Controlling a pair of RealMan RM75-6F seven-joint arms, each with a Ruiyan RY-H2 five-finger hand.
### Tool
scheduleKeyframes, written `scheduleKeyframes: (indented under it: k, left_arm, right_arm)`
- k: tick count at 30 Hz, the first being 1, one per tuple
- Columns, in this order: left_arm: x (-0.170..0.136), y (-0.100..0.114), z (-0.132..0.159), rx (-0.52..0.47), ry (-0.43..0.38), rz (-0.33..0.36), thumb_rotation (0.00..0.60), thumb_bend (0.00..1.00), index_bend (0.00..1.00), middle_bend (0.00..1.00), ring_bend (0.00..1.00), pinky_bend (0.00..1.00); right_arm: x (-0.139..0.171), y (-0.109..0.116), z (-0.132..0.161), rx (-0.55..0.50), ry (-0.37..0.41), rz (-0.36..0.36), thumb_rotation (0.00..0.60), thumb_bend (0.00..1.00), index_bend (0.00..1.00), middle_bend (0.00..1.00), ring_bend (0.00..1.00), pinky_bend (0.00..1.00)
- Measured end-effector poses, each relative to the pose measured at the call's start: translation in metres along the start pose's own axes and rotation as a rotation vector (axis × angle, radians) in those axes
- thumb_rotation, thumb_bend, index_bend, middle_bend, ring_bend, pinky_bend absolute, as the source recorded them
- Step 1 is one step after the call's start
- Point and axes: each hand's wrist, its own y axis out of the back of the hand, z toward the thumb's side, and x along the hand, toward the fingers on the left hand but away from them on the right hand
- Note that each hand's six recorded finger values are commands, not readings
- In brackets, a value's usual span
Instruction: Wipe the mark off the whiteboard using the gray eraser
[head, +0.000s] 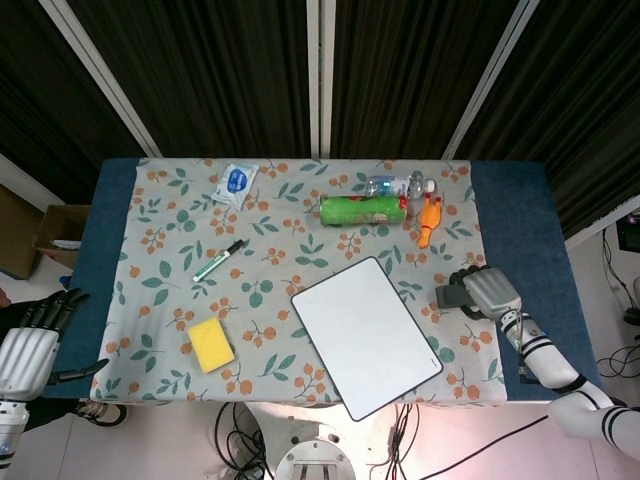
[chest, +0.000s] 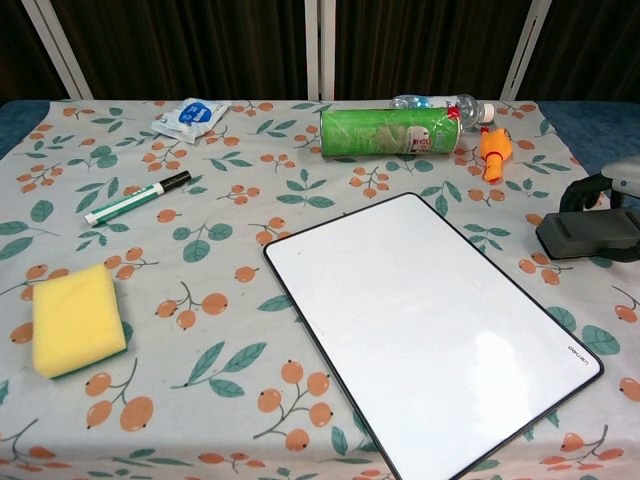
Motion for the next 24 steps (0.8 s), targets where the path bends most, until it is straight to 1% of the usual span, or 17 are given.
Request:
scheduleKeyframes:
  k: [2, 4, 7, 9, 13, 16, 19, 20, 22, 23, 24]
  left_arm:
    - [0.000, 0.000, -0.001, -0.001, 0.001, 0.001, 0.398, 0.02, 0.14, 0.10, 0.09, 0.17]
    - [0.000, 0.000, -0.001, -0.002, 0.000, 0.005, 0.398, 0.02, 0.14, 0.10, 0.09, 0.16]
    - [0.000, 0.002, 0.000, 0.001, -0.005, 0.015, 0.400, 0.02, 0.14, 0.10, 0.09, 0.17]
    - [0.000, 0.004, 0.001, 0.002, -0.009, 0.024, 0.398, 0.02, 0.14, 0.10, 0.09, 0.16]
    - [0.001, 0.007, 0.004, 0.010, -0.017, 0.031, 0.401, 0.02, 0.14, 0.10, 0.09, 0.16]
    - [0.003, 0.012, 0.007, 0.015, -0.025, 0.044, 0.401, 0.02, 0.14, 0.10, 0.09, 0.17]
    - [0.005, 0.018, 0.008, 0.018, -0.022, 0.065, 0.400, 0.02, 0.14, 0.10, 0.09, 0.17]
    - [0.006, 0.019, 0.007, 0.019, -0.017, 0.069, 0.400, 0.02, 0.14, 0.10, 0.09, 0.16]
    - [0.007, 0.020, 0.005, 0.020, -0.009, 0.072, 0.399, 0.02, 0.14, 0.10, 0.09, 0.16]
    - [0.008, 0.020, 0.003, 0.022, -0.004, 0.074, 0.399, 0.02, 0.14, 0.10, 0.09, 0.16]
    - [0.009, 0.020, 0.002, 0.023, -0.001, 0.076, 0.399, 0.02, 0.14, 0.10, 0.09, 0.16]
  right_arm:
    - [0.001, 0.002, 0.000, 0.003, 0.002, -0.007, 0.600, 0.03, 0.00, 0.00, 0.00, 0.00]
    - [0.002, 0.006, 0.001, 0.002, 0.006, -0.028, 0.600, 0.00, 0.00, 0.00, 0.00, 0.00]
    - [0.008, 0.014, 0.004, -0.007, 0.020, -0.084, 0.600, 0.00, 0.00, 0.00, 0.00, 0.00]
    - [0.017, 0.022, 0.005, -0.013, 0.029, -0.130, 0.600, 0.00, 0.00, 0.00, 0.00, 0.00]
    - [0.049, 0.038, -0.002, -0.003, 0.014, -0.229, 0.600, 0.00, 0.00, 0.00, 0.00, 0.00]
    - [0.085, 0.053, -0.014, 0.011, -0.041, -0.316, 0.600, 0.00, 0.00, 0.00, 0.00, 0.00]
    - [0.128, 0.063, -0.029, 0.003, -0.132, -0.402, 0.600, 0.02, 0.00, 0.00, 0.00, 0.00]
    - [0.146, 0.065, -0.036, -0.005, -0.178, -0.435, 0.600, 0.04, 0.00, 0.00, 0.00, 0.00]
    - [0.172, 0.063, -0.047, -0.019, -0.256, -0.477, 0.600, 0.06, 0.00, 0.00, 0.00, 0.00]
    - [0.187, 0.059, -0.055, -0.031, -0.307, -0.497, 0.600, 0.06, 0.00, 0.00, 0.00, 0.00]
    - [0.197, 0.054, -0.060, -0.040, -0.342, -0.504, 0.600, 0.06, 0.00, 0.00, 0.00, 0.00]
